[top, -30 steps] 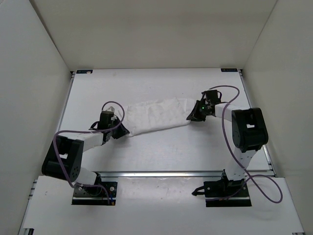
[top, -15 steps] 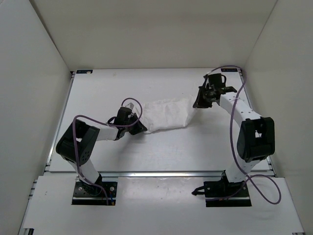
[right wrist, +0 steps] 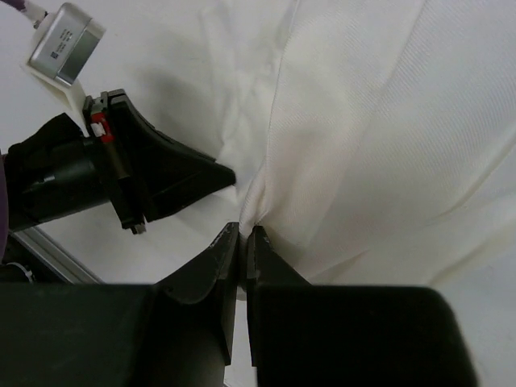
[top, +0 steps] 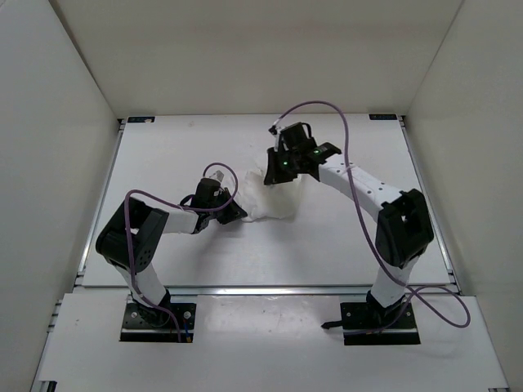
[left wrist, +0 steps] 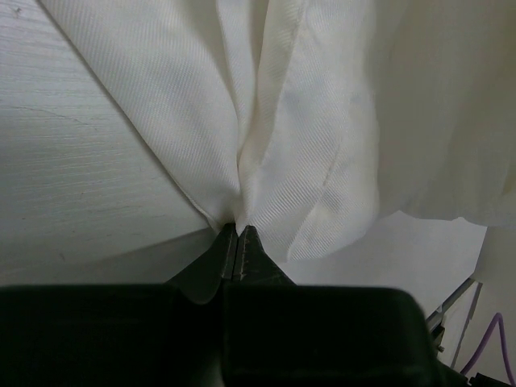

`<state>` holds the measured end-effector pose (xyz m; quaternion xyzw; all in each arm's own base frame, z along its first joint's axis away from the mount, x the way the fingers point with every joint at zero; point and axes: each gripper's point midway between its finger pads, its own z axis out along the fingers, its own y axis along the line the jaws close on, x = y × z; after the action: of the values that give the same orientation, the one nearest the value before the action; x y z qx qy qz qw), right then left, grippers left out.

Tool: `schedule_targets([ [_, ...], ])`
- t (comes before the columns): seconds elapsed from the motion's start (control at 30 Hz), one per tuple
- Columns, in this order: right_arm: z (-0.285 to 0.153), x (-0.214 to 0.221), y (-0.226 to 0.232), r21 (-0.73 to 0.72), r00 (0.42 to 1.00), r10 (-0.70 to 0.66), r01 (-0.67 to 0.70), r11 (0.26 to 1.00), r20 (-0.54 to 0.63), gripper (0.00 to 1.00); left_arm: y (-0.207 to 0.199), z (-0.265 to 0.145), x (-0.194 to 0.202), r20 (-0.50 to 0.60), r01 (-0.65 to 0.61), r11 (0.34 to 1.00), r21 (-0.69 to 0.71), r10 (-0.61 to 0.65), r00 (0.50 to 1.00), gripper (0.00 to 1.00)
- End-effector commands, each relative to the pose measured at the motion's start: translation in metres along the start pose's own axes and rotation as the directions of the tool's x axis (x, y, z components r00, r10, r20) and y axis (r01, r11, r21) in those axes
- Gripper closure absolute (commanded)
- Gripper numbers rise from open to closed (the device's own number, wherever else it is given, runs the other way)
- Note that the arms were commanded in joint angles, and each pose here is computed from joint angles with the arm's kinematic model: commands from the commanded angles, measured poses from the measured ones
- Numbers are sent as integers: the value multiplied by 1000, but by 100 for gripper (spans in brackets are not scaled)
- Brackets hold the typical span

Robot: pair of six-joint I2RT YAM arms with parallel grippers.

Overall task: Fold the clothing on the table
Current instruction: Fold the skirt

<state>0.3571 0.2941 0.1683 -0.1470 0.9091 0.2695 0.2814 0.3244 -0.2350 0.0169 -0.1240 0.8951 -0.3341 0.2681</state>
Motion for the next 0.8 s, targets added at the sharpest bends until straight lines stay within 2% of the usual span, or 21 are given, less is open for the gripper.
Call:
schedule_targets([
  [0.0,22,-8,30,-60,1000,-18,19,998,14,100,11,1,8,-31,-2,999,-37,1,1000,100],
  [0.27,78,38,54,-123,986,-42,22,992,-161,100,11,-10,5,-18,3,1000,-31,-4,1000,100],
  [0.47,90,53,52,-124,968,-39,8,992,-247,100,14,-15,6,-19,15,1000,-25,-15,1000,92],
  [0.53,93,54,50,-134,963,-33,-3,991,-268,100,14,-15,7,-26,17,1000,-21,-17,1000,81],
  [0.6,99,62,48,-128,953,-39,0,992,-299,100,13,-15,6,-27,22,1000,-16,-23,999,64],
  [0.7,104,65,43,-108,949,-44,10,994,-312,100,12,-20,7,-33,32,999,-2,-32,999,51],
  [0.77,102,66,47,-127,948,-50,10,992,-313,100,9,-28,3,-17,36,999,15,-36,999,49],
])
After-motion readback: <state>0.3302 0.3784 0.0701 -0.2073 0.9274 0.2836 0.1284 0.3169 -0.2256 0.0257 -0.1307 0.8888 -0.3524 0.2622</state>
